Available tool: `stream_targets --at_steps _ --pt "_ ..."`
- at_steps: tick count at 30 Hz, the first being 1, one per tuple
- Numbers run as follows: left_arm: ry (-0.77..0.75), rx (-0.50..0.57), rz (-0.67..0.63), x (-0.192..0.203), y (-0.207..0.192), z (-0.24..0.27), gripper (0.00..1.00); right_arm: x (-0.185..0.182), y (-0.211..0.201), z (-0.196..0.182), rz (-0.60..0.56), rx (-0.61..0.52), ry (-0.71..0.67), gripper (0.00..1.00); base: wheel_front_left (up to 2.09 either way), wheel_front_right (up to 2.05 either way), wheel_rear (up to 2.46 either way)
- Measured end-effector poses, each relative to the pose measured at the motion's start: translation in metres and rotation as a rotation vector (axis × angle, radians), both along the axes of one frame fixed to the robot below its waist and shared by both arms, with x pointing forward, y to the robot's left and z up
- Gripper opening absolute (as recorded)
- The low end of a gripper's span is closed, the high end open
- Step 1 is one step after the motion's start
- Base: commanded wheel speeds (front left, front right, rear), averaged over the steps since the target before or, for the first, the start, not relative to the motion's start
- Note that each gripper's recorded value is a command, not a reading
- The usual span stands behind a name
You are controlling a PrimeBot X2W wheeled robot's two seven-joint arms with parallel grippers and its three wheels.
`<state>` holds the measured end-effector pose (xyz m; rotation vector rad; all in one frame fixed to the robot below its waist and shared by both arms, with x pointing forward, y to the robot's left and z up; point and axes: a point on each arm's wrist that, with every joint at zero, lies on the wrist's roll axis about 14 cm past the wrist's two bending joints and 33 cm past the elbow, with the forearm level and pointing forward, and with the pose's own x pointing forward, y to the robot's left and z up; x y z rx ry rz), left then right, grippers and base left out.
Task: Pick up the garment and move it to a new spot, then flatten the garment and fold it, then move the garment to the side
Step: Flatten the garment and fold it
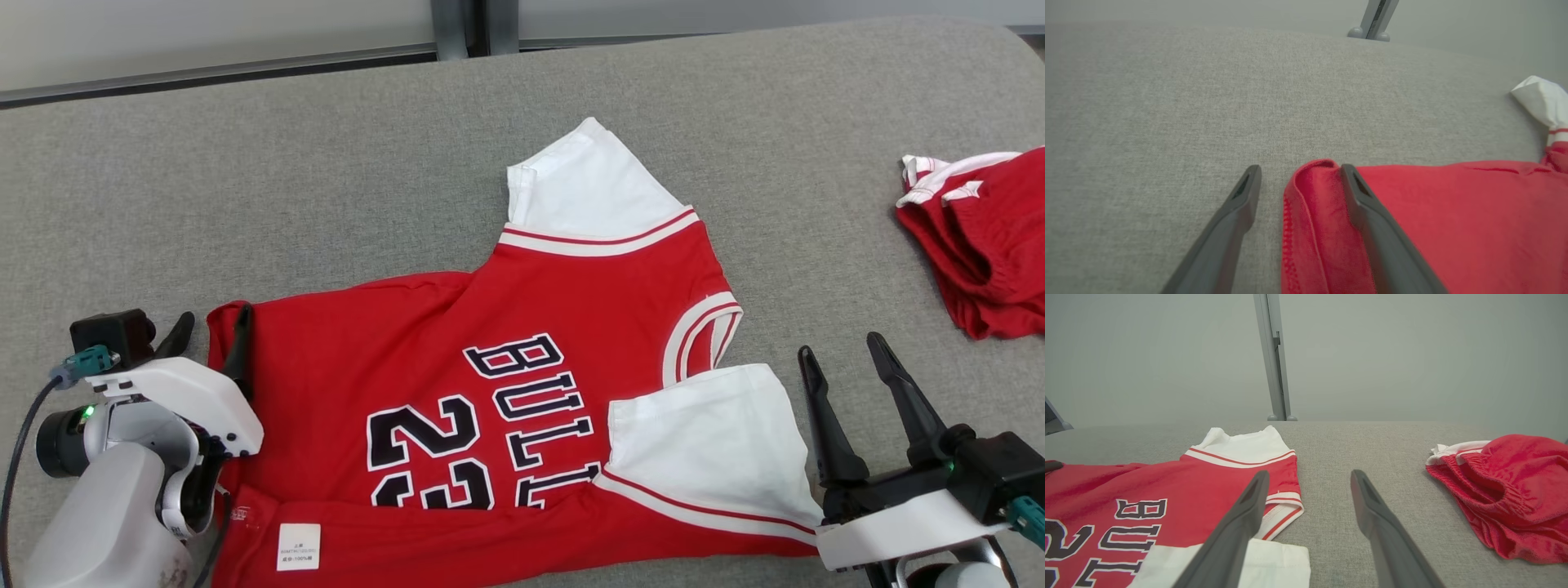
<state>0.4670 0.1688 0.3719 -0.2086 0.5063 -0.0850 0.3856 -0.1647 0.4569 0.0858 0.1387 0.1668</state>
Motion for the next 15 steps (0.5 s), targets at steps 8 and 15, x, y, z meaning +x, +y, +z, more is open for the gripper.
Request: stream_targets --at_steps 8,15 --pt "0.056 -0.011 0.005 0.008 0.006 -0.015 0.0 0.005 -0.003 -0.01 -0.012 0.01 0.02 1.0 0.0 0.0 0.0" --pt "0.044 -0.01 -0.008 0.009 0.005 -0.013 0.0 0.024 -0.019 -0.005 -0.031 -0.005 -0.008 1.0 0.0 0.0 0.0"
